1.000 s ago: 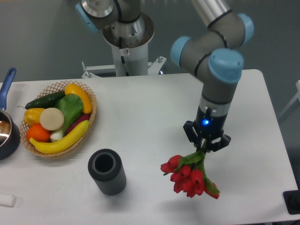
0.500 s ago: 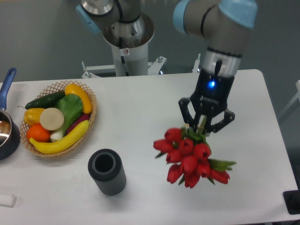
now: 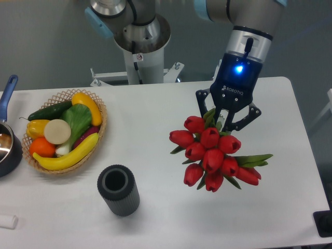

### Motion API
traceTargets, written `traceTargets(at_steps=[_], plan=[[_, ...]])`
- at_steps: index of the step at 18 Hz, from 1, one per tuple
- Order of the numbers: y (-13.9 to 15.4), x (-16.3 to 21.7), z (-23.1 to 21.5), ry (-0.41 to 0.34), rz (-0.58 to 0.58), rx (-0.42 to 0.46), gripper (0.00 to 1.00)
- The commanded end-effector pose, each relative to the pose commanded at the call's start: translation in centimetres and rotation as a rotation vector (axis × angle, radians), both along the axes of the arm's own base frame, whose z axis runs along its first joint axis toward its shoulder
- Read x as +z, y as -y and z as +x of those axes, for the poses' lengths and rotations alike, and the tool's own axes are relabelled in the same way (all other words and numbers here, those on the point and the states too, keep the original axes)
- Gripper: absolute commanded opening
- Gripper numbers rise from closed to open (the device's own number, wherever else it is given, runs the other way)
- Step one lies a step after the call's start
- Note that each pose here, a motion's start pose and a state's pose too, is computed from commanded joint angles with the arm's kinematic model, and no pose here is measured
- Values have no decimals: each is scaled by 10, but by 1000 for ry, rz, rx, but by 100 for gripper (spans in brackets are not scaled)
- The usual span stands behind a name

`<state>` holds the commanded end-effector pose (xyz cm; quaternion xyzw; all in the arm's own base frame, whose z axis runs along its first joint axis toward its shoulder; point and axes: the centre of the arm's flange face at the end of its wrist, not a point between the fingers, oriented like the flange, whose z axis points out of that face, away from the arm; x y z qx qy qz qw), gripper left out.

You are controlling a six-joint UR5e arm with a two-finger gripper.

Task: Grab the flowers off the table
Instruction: 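Lift the gripped tulip bunch up off the table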

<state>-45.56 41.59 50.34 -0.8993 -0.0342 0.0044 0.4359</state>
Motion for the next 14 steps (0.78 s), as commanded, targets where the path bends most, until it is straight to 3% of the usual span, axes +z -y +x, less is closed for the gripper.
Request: traceTargets(at_steps=[14], plan=[[-1, -2, 2, 3, -2, -4, 18]])
